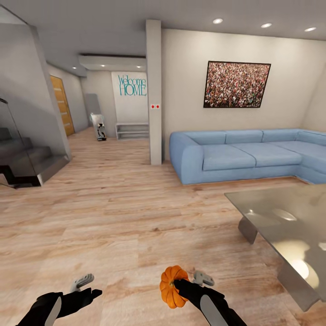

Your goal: Place each of the two pumpkins and all three candles from the living room inside a cabinet in the living room (use any cabinet), then make sure every cabinet is closed, and position the cauldron so it is next to a table in the living room.

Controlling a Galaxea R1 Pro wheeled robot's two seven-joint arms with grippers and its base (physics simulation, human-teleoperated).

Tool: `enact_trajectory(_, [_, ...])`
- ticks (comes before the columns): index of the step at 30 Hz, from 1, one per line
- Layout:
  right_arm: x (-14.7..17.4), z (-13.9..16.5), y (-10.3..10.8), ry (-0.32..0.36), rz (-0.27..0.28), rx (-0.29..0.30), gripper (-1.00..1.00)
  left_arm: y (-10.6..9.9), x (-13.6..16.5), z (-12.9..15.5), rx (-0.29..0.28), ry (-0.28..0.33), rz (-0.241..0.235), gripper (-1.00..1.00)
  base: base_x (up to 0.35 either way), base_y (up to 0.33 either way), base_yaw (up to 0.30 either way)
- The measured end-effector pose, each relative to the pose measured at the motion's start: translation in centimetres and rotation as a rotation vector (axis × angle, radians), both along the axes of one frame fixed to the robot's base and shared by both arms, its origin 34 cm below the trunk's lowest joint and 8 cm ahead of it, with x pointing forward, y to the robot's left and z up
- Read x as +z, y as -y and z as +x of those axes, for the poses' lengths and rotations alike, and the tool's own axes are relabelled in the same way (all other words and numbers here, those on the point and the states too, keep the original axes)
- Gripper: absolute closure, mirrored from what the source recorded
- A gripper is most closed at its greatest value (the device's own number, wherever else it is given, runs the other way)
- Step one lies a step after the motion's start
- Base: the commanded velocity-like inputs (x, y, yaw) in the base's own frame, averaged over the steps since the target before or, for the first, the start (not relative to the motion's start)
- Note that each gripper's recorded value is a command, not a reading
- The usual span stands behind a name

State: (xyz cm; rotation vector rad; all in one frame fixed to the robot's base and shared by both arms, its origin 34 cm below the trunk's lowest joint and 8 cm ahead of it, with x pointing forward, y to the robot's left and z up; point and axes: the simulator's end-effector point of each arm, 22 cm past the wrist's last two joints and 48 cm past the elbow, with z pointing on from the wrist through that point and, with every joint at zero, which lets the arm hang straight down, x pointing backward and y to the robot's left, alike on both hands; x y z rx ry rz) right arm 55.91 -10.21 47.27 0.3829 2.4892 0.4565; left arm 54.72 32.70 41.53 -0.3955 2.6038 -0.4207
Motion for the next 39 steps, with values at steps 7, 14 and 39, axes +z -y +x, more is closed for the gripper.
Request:
enact_trajectory(7, [1.5,0.3,0.1,0.000,0.000,-0.001,1.00,0.0,1.5,0.3,0.000,0.000,-0.001,-1.00,0.000,0.000,0.000])
enact_trajectory(14, [3.0,0.6,0.0,0.000,0.001,0.000,1.00,-0.2,3.0,0.6,0.003,0.001,0.001,-1.00,-0.174,0.000,0.000])
enact_trajectory(39, [7.9,1.3,0.0,-0.004,0.002,0.000,1.00,-0.6,8.1,1.4,0.015,0.002,-0.003,-1.00,-0.178,0.027,-0.188])
